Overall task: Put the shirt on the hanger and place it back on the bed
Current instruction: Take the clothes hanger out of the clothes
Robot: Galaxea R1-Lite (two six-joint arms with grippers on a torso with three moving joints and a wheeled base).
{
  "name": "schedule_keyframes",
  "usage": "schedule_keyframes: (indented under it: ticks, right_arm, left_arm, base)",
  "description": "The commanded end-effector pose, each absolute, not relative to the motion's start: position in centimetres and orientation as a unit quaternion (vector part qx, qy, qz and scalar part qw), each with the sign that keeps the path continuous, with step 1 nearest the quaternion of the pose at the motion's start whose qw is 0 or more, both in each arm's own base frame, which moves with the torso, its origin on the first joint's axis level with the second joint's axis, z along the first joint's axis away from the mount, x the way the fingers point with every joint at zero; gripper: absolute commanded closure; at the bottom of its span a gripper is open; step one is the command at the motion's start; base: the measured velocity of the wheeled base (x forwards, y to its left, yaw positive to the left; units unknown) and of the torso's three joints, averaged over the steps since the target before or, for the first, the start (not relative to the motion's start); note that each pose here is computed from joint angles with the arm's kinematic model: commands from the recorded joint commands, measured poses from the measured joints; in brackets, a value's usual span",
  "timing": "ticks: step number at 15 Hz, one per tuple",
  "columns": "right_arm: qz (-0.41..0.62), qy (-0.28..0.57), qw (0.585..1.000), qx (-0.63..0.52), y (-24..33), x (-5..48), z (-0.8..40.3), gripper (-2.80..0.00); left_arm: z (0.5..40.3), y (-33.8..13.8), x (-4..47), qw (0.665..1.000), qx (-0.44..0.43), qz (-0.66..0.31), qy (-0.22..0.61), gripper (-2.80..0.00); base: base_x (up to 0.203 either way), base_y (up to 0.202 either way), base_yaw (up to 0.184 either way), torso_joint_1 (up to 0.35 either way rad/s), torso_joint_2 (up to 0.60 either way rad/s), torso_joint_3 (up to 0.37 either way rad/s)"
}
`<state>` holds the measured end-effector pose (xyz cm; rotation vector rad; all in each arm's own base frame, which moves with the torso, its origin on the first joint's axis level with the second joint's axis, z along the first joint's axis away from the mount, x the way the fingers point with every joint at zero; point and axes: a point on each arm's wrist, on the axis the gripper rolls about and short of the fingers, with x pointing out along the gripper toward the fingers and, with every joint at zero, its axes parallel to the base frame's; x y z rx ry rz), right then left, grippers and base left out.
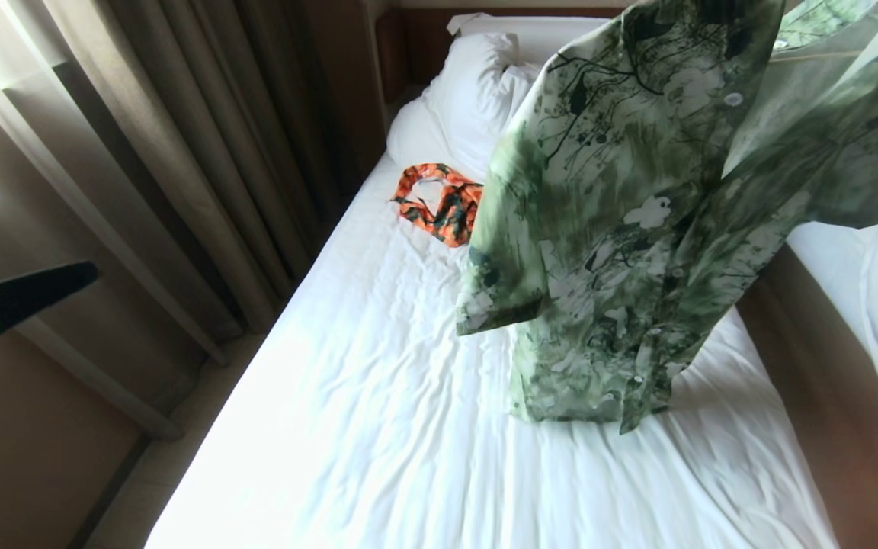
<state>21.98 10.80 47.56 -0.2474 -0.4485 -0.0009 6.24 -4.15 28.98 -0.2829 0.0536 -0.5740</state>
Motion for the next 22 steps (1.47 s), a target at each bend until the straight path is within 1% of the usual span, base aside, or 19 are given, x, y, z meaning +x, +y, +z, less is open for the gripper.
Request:
schedule_keyframes:
  ticks: [1,4,6,9,11,13,15,16,22]
  right_arm:
    - [0.001,-0.196,0.972,-0.132,11.4,22.7,46.8,0.00]
    - [-0.002,-0.158,0.981,-0.114,12.0,24.1,45.6,0.00]
    - [0.004,-0.148,0.985,-0.092,12.5,25.0,44.9,0.00]
    - [0.015,-0.130,0.988,-0.080,13.3,26.3,43.7,0.00]
    - [0.024,-0.112,0.990,-0.087,13.7,27.1,42.5,0.00]
    - [0.037,-0.095,0.990,-0.096,14.2,27.8,41.3,0.00]
    - [0.044,-0.090,0.991,-0.091,14.5,28.3,40.9,0.00]
    - [0.046,-0.086,0.991,-0.093,14.8,28.6,40.6,0.00]
    - [0.059,-0.065,0.991,-0.105,15.9,30.4,38.8,0.00]
  left_arm:
    - [29.5,-6.3,8.1,0.940,-0.128,-0.310,0.059,0.00]
    - [29.3,-9.5,9.6,0.924,-0.111,-0.353,0.096,0.00]
    - [29.3,-12.1,10.6,0.919,-0.100,-0.366,0.112,0.00]
    - [30.0,-16.0,12.5,0.914,-0.096,-0.379,0.106,0.00]
    - [31.3,-18.1,14.2,0.916,-0.105,-0.377,0.088,0.00]
    - [32.4,-19.4,15.8,0.918,-0.116,-0.373,0.072,0.00]
    - [32.5,-20.7,16.8,0.916,-0.125,-0.375,0.073,0.00]
    - [32.7,-21.5,17.0,0.912,-0.142,-0.378,0.077,0.00]
    - [31.6,-24.6,19.3,0.906,-0.162,-0.378,0.097,0.00]
  base:
    - [0.000,0.000,0.000,0.000,0.00,0.000]
    - [0.000,0.000,0.000,0.000,0.00,0.000]
    - [0.000,0.000,0.000,0.000,0.00,0.000]
    - [0.000,0.000,0.000,0.000,0.00,0.000]
    - [0.000,0.000,0.000,0.000,0.00,0.000]
    - [0.000,0.000,0.000,0.000,0.00,0.000]
    - [0.000,0.000,0.000,0.000,0.00,0.000]
    - [0.000,0.000,0.000,0.000,0.00,0.000]
    - [0.000,0.000,0.000,0.000,0.00,0.000]
